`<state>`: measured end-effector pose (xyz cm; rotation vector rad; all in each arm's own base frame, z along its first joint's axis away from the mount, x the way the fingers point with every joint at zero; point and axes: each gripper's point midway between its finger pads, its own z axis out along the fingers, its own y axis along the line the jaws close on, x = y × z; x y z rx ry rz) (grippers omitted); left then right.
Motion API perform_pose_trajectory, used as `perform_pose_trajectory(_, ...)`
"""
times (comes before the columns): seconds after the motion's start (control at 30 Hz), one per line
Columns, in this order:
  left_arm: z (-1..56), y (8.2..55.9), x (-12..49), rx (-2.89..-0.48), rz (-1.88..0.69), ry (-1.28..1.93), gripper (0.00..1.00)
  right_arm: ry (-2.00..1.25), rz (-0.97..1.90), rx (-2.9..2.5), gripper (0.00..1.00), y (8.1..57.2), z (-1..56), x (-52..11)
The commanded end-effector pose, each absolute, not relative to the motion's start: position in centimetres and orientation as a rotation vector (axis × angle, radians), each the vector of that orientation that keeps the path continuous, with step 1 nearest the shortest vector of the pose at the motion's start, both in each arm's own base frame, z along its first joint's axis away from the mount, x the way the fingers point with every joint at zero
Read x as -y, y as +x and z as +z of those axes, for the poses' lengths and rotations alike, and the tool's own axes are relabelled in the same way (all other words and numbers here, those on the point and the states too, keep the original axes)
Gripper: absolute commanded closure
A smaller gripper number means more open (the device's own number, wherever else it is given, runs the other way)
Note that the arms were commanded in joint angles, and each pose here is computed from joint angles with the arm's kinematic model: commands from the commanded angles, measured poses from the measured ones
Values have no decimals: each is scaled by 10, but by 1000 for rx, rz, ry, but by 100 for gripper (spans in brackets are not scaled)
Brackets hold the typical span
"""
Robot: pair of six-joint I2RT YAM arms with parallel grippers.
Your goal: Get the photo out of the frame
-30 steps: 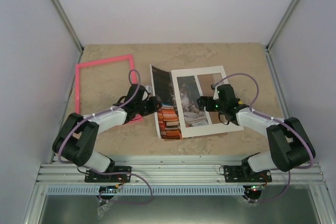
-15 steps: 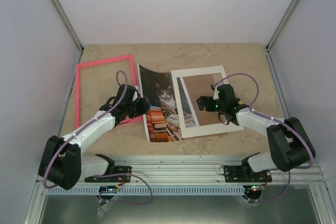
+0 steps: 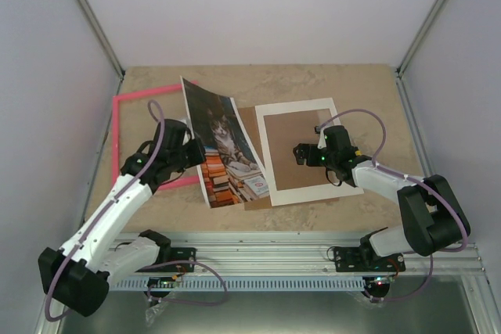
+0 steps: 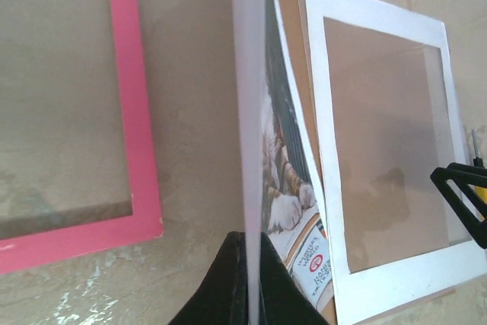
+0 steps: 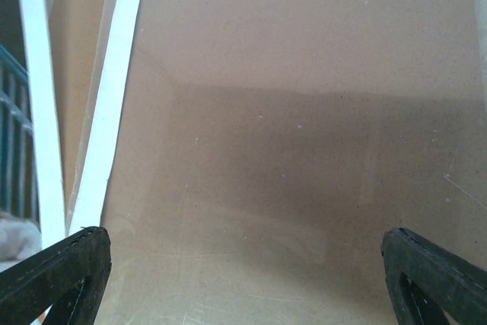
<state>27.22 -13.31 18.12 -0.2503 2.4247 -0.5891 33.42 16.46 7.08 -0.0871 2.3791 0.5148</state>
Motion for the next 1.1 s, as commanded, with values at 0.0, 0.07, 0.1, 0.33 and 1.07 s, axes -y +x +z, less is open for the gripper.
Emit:
perform_pose_trajectory(0.0,205,265,115,-2406,-493,-251,100,-94,534,-2352,2,337,77,-167)
perform_pose_trajectory(0.07,218,265,112,-2385,-476,-243,100,-93,533,-2351,2,337,78,-166)
perform_pose_trajectory(0.1,224,264,110,-2375,-463,-241,100,-95,532,-2350,2,337,78,-167)
perform_pose_trajectory(0.33,273,267,100,-2300,-410,-224,100,-87,534,-2349,2,337,78,-166)
perform_pose_trajectory(1.07,337,330,215,-2120,-991,-22,100,129,373,-2113,2,327,135,-115)
